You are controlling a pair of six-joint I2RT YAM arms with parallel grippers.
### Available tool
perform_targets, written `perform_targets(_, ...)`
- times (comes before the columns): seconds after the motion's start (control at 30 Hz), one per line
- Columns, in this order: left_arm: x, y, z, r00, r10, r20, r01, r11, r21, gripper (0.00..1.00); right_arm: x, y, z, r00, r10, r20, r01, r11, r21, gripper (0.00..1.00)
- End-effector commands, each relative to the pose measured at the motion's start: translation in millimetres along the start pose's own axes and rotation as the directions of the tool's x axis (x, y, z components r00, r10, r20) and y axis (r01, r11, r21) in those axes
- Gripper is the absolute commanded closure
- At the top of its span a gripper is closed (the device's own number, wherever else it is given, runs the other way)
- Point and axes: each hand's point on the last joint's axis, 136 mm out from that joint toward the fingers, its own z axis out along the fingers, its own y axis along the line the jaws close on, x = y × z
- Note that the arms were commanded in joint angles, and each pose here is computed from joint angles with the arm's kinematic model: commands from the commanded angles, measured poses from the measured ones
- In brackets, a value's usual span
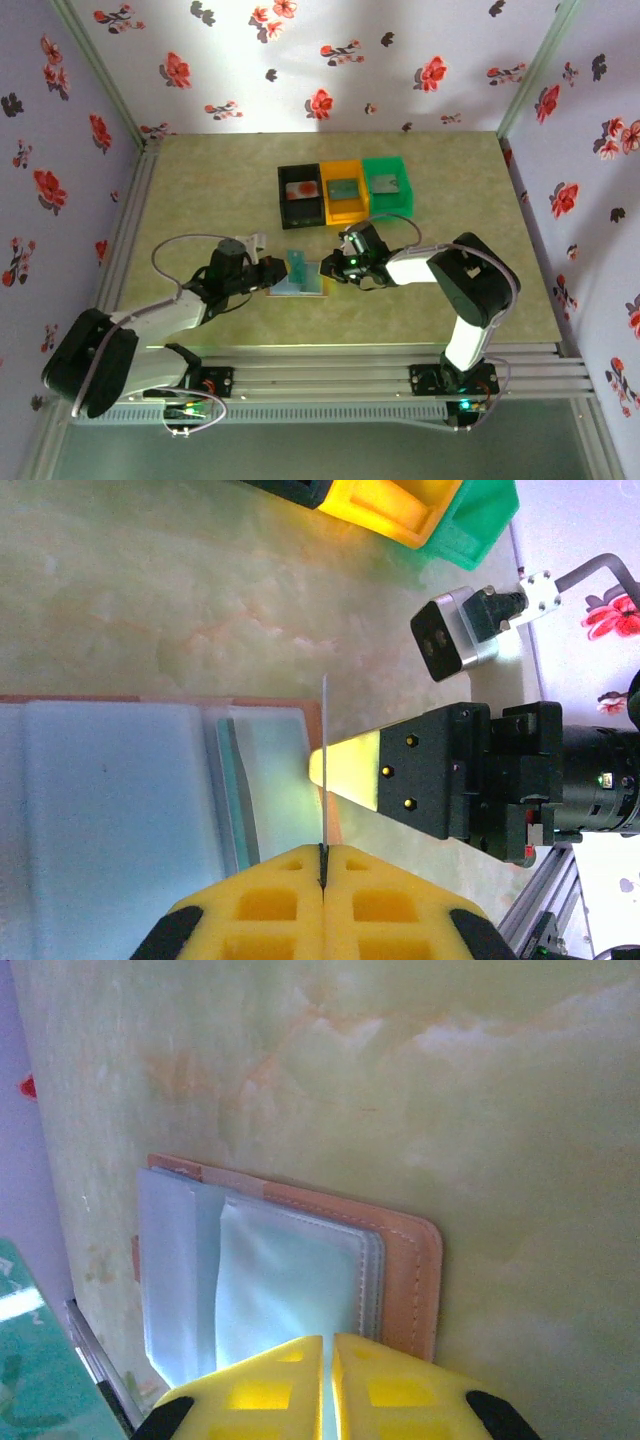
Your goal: Take the credit cards out of the card holder
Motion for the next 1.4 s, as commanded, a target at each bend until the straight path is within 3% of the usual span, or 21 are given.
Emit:
perform_targets(0.0,0,-1,-7,0.999,0.045,-0.01,-0.045,0.999,0.005,1.0,4,-2,-7,0.999,-0.034,-0.012,0.034,0.999,0.039,0.85)
perform_targets(0.37,0,-31,-19,0.992,0.12,-0.028,-0.114,0.979,0.172,1.0,-7,58,-44,0.972,-0.214,0.094,0.227,0.962,-0.151,0.61)
perform_targets(0.6,-2,-52,-21,0.993,0.119,-0.021,-0.108,0.952,0.288,1.0,-2,85,-60,0.953,-0.257,0.163,0.295,0.907,-0.299,0.54)
perform_targets(1.13,-7,-62,-19,0.997,0.082,-0.009,-0.074,0.933,0.351,1.0,13,121,-82,0.922,-0.299,0.246,0.384,0.784,-0.488,0.56)
perform_targets(1.37,-8,-64,-19,0.997,0.081,-0.004,-0.074,0.93,0.359,1.0,17,125,-85,0.919,-0.309,0.243,0.392,0.766,-0.51,0.73)
